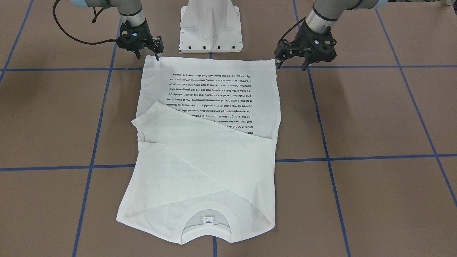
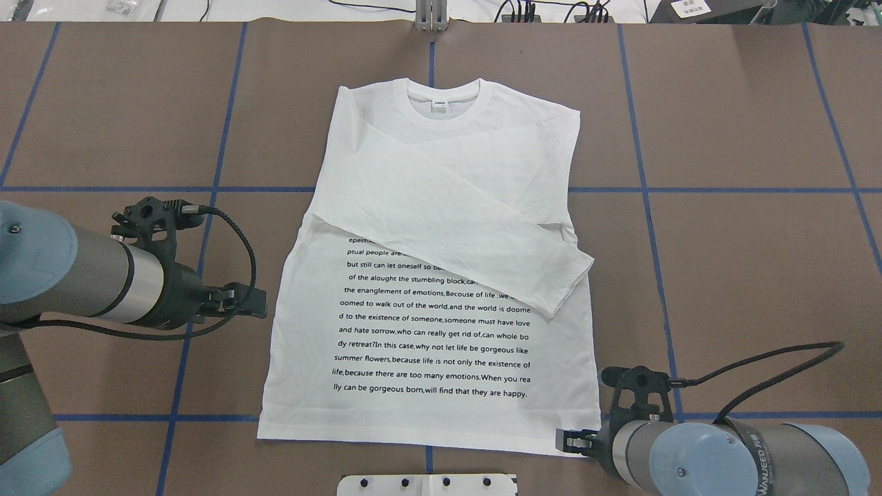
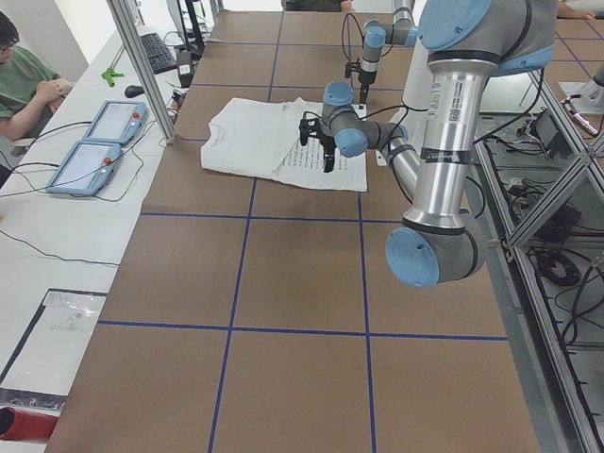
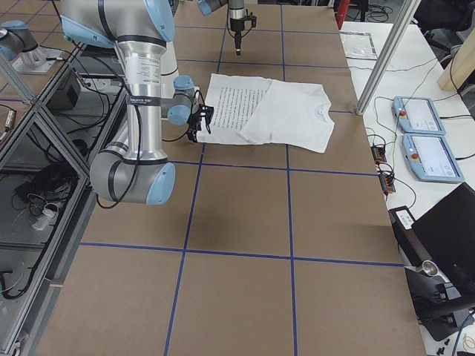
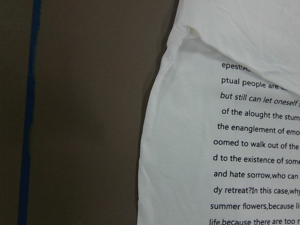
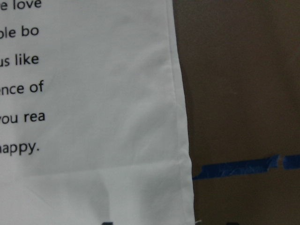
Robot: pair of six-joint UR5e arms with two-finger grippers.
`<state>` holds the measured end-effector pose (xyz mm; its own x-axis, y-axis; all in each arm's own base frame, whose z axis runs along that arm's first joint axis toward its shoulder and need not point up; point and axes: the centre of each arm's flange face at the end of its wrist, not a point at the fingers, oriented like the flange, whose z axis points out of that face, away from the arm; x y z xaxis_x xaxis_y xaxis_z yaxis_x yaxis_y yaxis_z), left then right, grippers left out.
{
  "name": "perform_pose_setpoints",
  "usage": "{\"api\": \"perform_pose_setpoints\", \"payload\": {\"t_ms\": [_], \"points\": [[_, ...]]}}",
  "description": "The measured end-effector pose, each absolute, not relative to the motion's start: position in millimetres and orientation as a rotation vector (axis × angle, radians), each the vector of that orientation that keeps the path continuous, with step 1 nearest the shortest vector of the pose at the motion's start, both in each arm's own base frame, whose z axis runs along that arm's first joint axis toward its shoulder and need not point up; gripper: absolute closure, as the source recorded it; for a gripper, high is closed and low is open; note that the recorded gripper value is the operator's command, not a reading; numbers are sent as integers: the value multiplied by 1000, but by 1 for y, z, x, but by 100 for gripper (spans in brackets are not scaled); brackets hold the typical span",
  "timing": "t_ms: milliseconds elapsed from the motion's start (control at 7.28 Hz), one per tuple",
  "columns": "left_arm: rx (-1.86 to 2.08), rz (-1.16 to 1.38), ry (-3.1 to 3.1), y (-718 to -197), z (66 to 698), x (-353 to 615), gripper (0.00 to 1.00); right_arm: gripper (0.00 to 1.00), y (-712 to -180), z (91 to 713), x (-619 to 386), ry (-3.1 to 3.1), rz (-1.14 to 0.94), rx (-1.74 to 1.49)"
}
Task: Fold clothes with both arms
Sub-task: 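Lower both grippers onto the hem corners nearest the robot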
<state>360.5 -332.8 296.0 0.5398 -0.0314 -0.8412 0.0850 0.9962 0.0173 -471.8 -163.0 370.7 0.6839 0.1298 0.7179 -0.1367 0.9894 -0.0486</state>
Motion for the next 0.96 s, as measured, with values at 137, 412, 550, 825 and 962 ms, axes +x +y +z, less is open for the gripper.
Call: {"api": "perform_pose_setpoints", "payload": {"t_ms": [137,412,550,825,962], "points": [[58,-68,999,-333,296,361,1,24,-163,371,-472,-804,148,3],[58,-67,1000,-332,295,362,1,24,-166,373,-471,-799,151,-2],[57,-67,1000,-332,295,362,1,27,-166,373,-471,-797,151,-6],[57,-66,1001,-331,294,362,1,27,-167,375,-471,-794,151,-9],[57,-65,1003,-331,294,362,1,27,-168,375,-471,-793,152,-8]]}}
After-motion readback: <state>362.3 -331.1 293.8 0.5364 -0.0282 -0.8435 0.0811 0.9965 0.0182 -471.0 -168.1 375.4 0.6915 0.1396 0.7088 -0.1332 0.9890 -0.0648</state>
